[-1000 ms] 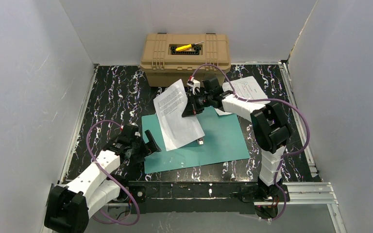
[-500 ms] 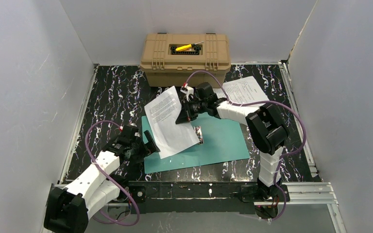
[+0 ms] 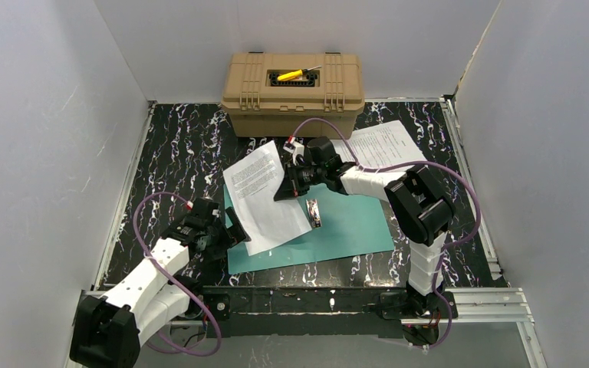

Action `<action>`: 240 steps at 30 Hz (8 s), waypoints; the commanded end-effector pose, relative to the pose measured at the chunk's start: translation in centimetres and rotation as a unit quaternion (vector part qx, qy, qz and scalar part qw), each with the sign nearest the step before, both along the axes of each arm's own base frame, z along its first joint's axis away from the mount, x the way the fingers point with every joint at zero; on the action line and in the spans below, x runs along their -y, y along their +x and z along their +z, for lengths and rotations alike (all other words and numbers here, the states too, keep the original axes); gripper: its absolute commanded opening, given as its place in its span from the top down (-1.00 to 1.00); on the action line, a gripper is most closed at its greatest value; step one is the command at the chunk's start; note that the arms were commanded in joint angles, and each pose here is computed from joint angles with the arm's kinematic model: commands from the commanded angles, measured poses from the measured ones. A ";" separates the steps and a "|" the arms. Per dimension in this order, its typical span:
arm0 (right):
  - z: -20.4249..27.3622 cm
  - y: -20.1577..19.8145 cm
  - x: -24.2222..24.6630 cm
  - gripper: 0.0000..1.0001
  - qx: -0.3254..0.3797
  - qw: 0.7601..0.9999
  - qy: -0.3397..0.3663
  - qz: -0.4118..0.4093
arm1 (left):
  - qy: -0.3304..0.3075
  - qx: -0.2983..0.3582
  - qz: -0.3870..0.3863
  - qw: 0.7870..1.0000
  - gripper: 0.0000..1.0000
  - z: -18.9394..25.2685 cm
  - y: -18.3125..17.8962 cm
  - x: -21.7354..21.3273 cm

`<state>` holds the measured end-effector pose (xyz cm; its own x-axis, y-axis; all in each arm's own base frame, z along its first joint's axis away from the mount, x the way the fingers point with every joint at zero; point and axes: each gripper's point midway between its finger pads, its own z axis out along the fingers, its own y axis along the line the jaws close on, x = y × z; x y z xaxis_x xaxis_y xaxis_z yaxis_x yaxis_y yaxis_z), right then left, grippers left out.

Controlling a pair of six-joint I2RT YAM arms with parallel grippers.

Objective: Put the files into the folder

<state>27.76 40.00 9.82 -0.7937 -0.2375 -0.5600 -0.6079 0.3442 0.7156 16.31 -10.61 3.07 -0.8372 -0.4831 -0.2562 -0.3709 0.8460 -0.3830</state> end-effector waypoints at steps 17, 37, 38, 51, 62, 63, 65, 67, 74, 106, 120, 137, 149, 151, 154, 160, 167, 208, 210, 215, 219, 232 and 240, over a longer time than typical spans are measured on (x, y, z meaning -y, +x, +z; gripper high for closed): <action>-0.5 -1.8 -1.5 0.97 -0.028 0.999 0.036 -0.028 | 0.003 -0.040 -0.006 0.999 -0.96 -2.1 -1.2 0.0; -2.4 -2.7 -0.6 0.97 -0.088 0.985 0.056 -0.140 | -0.004 -0.038 -0.002 0.999 -0.97 -2.3 -1.4 0.1; -2.5 -2.8 -0.6 0.97 -0.091 0.984 0.059 -0.141 | -0.005 -0.038 -0.003 0.999 -0.96 -2.3 -1.4 0.1; -2.7 -4.7 -1.2 0.97 -0.089 0.989 0.053 -0.106 | -0.002 -0.034 -0.003 0.999 -0.96 -2.0 -1.2 0.0; -3.5 -5.8 -0.3 0.97 -0.082 0.992 0.022 -0.097 | 0.002 -0.033 -0.001 0.999 -0.97 -1.9 -1.0 -0.1; -3.5 -5.8 -0.1 0.97 -0.082 0.992 0.022 -0.098 | 0.002 -0.032 -0.001 0.999 -0.96 -1.9 -1.0 -0.1; -3.6 -5.9 0.0 0.97 -0.081 0.992 0.019 -0.099 | 0.003 -0.031 0.000 1.000 -0.97 -1.8 -1.0 -0.1; -3.7 -6.1 0.2 0.97 -0.083 0.991 0.018 -0.100 | 0.002 -0.030 0.001 1.000 -0.97 -1.8 -0.9 -0.1; -4.1 -6.5 0.5 0.97 -0.086 0.990 0.017 -0.111 | -0.007 -0.034 0.000 0.999 -0.97 -2.2 -0.9 0.3; -5.4 -7.4 1.2 0.81 -0.057 0.992 -0.049 -0.103 | 0.025 -0.029 -0.002 0.999 -0.96 -2.3 0.0 -0.5; -3.5 -4.0 4.8 -0.03 0.034 0.972 -0.147 -0.181 | 0.033 -0.011 0.000 0.999 -0.97 -0.8 0.0 -1.0; -1.5 -1.3 12.3 -0.18 0.139 0.912 -0.299 -0.245 | 0.010 0.029 -0.036 0.999 -0.97 4.1 1.0 0.1; -5.9 -1.8 12.3 -0.12 0.098 0.905 -0.345 -0.229 | -0.017 0.033 -0.066 0.997 -0.96 5.6 0.8 1.2; -6.3 -1.7 12.5 -0.09 0.097 0.902 -0.351 -0.233 | -0.018 0.030 -0.070 0.997 -0.96 5.6 0.6 1.3; -6.6 -1.8 12.7 0.06 0.095 0.899 -0.355 -0.237 | -0.019 0.029 -0.073 0.997 -0.96 5.6 0.6 1.3; -7.3 -2.3 12.6 0.39 0.074 0.902 -0.348 -0.245 | -0.022 0.031 -0.079 0.996 -0.96 5.9 0.7 1.5; -7.6 -2.8 10.8 0.63 0.046 0.911 -0.318 -0.257 | -0.029 0.027 -0.093 0.995 -0.97 6.3 0.9 2.1; -0.9 -3.2 10.5 -0.12 0.111 0.904 -0.299 -0.284 | 0.175 -0.042 -0.199 0.963 -0.87 0.8 -1.1 3.5; -1.1 -3.3 10.6 -0.10 0.111 0.903 -0.305 -0.280 | 0.185 -0.045 -0.204 0.960 -0.86 0.5 -1.1 3.6; -1.5 -3.4 10.1 0.06 0.109 0.907 -0.306 -0.270 | 0.203 -0.058 -0.210 0.955 -0.86 -0.2 -1.1 3.6; -2.3 -3.5 9.7 0.24 0.103 0.910 -0.312 -0.255 | 0.211 -0.066 -0.213 0.952 -0.84 -0.8 -1.2 3.7; -4.0 -4.7 8.1 0.64 0.102 0.913 -0.331 -0.215 | 0.210 -0.075 -0.214 0.951 -0.77 -1.7 -1.8 3.5; -4.7 -5.2 8.5 0.70 0.108 0.904 -0.354 -0.213 | 0.186 -0.064 -0.224 0.955 -0.73 -1.3 -1.5 4.8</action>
